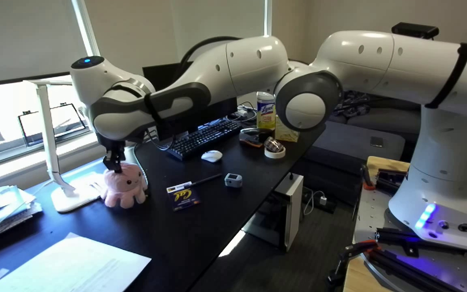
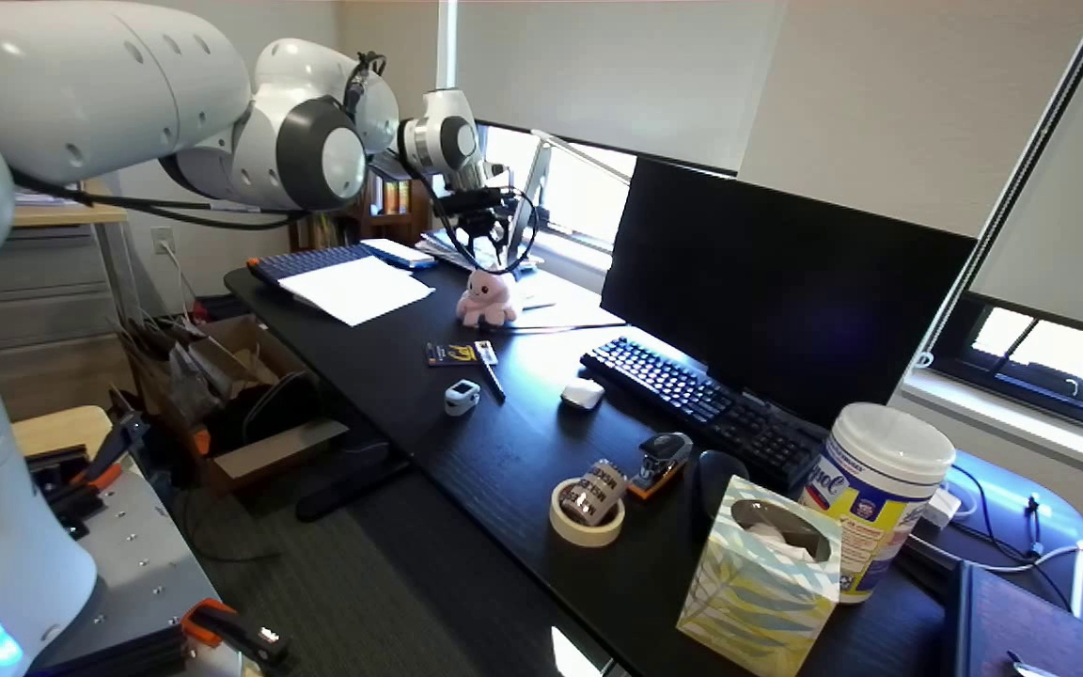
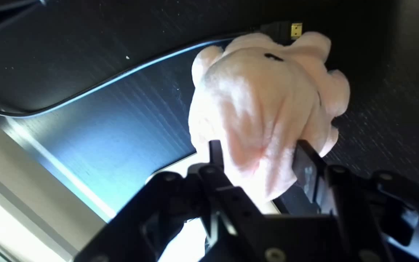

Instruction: Move the pink plushy to the left

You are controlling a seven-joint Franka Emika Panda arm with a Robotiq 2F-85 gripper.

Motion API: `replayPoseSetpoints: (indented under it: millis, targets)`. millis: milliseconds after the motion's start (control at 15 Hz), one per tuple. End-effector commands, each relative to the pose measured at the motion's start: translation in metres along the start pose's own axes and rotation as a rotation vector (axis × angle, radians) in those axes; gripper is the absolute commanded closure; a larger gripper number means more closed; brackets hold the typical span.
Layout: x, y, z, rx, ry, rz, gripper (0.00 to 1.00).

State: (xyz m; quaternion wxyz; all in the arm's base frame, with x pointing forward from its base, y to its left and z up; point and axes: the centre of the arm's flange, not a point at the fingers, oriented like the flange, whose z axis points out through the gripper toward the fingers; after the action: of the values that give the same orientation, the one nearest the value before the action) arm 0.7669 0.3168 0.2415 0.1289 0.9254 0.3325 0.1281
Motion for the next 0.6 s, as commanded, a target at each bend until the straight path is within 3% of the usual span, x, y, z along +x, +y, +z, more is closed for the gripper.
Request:
replayPoseSetpoints:
  millis: [0,133,400,533]
  targets:
    - [0.072,0.025,0.000,-0.029,0.040,-0.022,0.16]
    - [0.075,0.025,-0.017,-0.018,0.074,-0.032,0.02]
    - [0.055,0.043,-0.069,0.007,0.037,-0.027,0.00]
    - [0.034,0.055,-0.093,0.020,-0.028,-0.021,0.00]
